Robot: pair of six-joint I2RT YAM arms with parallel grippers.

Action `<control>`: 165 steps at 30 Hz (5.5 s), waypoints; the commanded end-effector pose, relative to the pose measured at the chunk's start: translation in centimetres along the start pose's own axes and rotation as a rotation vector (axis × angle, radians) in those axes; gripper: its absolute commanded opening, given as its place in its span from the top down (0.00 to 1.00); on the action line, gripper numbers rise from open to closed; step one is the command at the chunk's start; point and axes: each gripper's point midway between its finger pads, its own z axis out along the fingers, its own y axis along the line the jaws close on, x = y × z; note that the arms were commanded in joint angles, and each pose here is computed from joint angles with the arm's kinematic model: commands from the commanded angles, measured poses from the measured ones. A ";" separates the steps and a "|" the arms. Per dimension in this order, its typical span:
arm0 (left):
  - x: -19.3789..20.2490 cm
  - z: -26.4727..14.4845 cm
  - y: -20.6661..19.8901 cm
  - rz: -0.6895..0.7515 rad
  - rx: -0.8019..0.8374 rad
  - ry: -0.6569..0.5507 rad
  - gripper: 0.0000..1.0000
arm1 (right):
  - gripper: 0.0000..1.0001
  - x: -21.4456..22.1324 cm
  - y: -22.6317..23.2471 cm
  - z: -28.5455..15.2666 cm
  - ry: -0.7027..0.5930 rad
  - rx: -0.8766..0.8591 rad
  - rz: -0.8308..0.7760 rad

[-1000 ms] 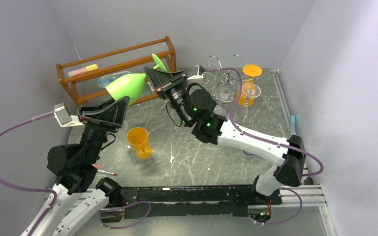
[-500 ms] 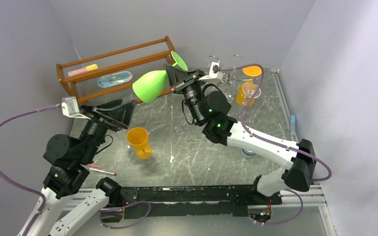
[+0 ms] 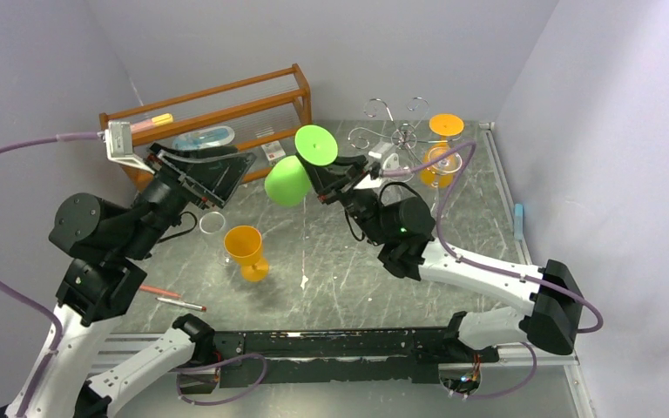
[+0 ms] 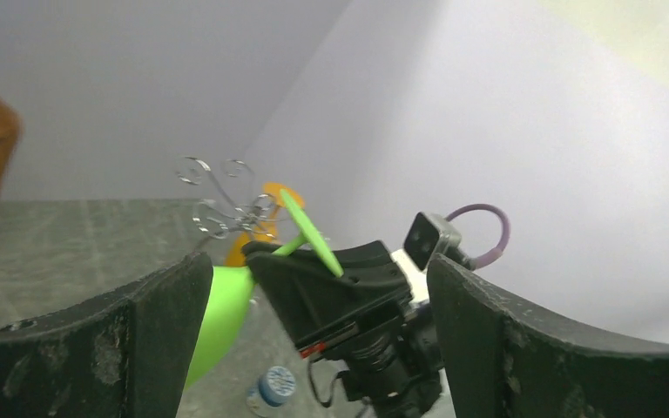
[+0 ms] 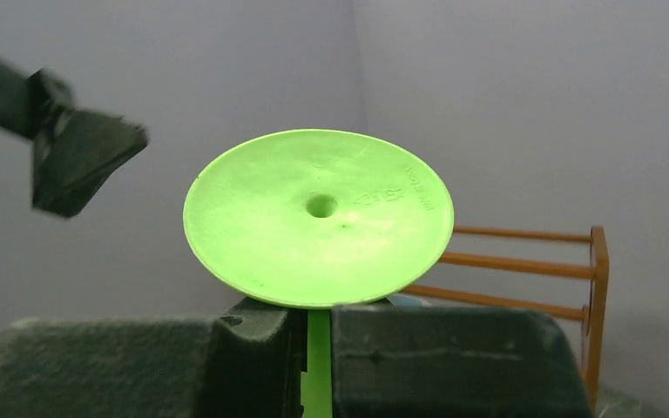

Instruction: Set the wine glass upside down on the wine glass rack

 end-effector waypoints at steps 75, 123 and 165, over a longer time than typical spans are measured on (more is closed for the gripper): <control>2.5 0.4 -0.3 -0.073 0.159 -0.026 0.95 | 0.43 -2.0 6.5 -0.9 0.398 -0.104 0.604; 5.3 -0.5 5.9 0.058 -0.106 0.056 0.03 | 1.00 -7.0 -19.5 6.0 0.077 0.302 0.443; 7.1 -0.5 8.3 0.023 -0.218 0.129 0.09 | 1.00 -2.6 -28.3 -3.3 0.218 0.773 0.780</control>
